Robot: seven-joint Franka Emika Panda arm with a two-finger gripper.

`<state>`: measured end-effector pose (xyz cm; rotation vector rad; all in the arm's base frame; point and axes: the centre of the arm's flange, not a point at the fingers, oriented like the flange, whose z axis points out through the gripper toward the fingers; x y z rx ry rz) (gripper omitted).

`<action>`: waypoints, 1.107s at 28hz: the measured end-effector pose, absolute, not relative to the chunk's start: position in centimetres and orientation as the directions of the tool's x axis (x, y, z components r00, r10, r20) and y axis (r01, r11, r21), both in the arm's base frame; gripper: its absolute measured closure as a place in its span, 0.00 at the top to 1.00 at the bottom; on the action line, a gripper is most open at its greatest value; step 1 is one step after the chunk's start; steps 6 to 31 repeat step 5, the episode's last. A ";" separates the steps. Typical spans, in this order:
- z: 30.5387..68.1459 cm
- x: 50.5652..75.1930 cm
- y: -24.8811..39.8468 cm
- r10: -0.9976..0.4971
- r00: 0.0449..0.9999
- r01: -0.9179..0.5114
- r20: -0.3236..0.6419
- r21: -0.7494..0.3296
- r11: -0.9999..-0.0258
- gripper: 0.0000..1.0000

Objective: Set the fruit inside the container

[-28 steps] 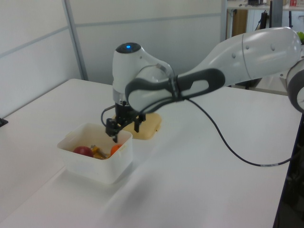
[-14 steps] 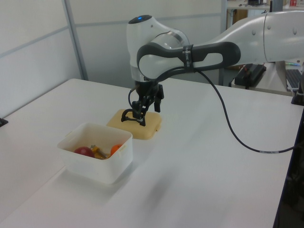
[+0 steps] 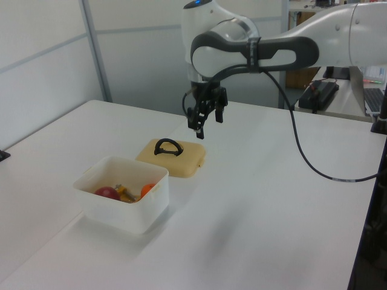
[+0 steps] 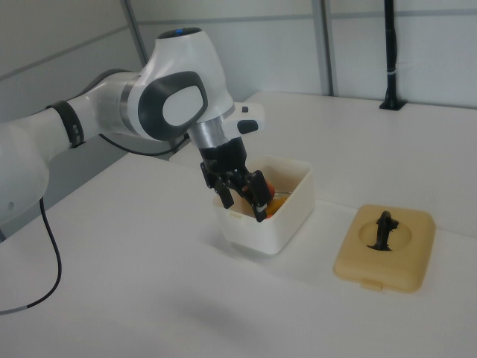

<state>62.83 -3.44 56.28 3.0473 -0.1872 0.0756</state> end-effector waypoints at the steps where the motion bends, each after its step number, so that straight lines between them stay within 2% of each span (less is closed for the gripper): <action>1: 56.5 62.7 -3.7 -0.121 0.991 -0.126 0.057 0.084 -0.989 1.00; 31: 56.9 62.5 -4.5 -0.132 0.989 -0.137 0.061 0.083 -0.987 1.00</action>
